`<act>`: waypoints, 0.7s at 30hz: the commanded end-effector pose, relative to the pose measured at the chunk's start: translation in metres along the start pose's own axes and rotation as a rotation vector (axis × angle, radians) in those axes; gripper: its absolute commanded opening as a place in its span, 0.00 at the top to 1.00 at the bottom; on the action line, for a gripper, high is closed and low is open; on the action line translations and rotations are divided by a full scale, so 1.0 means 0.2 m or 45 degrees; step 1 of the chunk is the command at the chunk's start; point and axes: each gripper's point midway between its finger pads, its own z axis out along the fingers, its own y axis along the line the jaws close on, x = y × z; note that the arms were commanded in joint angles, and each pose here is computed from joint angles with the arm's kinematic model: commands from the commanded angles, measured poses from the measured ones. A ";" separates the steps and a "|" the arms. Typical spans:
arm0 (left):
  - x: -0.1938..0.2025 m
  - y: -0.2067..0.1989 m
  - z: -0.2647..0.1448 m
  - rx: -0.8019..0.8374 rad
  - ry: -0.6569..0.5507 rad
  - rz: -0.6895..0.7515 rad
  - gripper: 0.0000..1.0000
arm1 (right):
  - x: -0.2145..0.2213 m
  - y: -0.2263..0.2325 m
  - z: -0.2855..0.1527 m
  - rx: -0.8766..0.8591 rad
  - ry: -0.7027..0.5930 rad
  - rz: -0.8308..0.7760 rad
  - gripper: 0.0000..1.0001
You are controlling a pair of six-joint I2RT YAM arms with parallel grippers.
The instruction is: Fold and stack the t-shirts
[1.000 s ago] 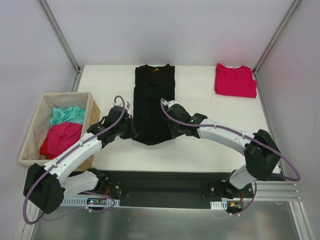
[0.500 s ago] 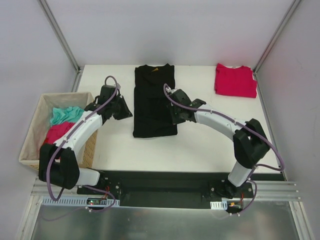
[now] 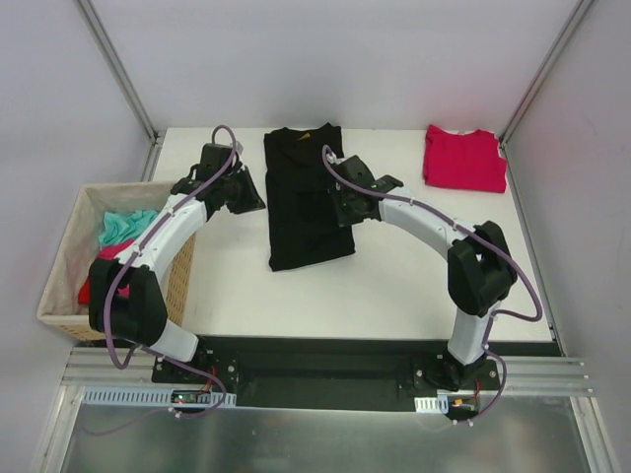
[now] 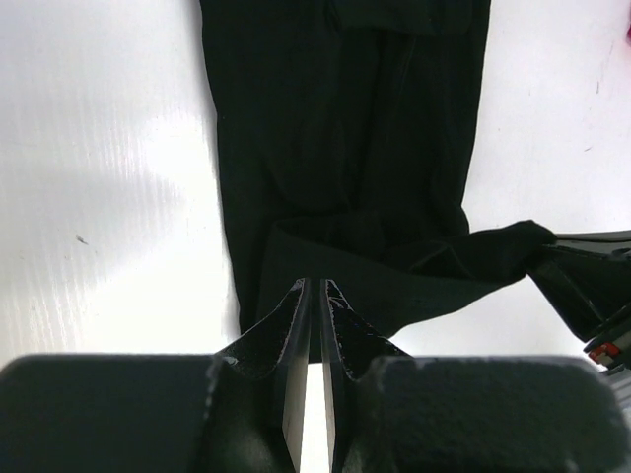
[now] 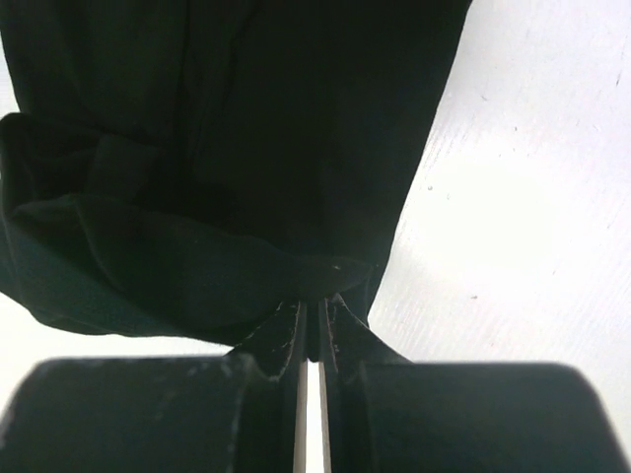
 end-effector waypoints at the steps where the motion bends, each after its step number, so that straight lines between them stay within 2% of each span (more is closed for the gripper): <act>1: -0.01 -0.02 0.00 0.020 0.011 0.038 0.92 | -0.10 0.01 -0.05 -0.012 -0.037 -0.019 0.99; 5: -0.01 -0.01 0.02 0.008 0.024 0.036 0.93 | -0.14 0.02 -0.05 -0.009 -0.044 -0.018 0.99; 7: -0.02 -0.01 0.04 0.004 0.031 0.036 1.00 | -0.19 0.01 -0.06 0.000 -0.060 -0.045 0.99; 13: -0.04 0.00 0.14 -0.021 0.099 0.036 1.00 | -0.26 -0.02 -0.05 0.009 -0.075 -0.039 0.99; 21: -0.10 0.01 0.18 -0.058 0.087 0.044 1.00 | -0.34 -0.08 0.03 0.012 -0.053 -0.001 0.99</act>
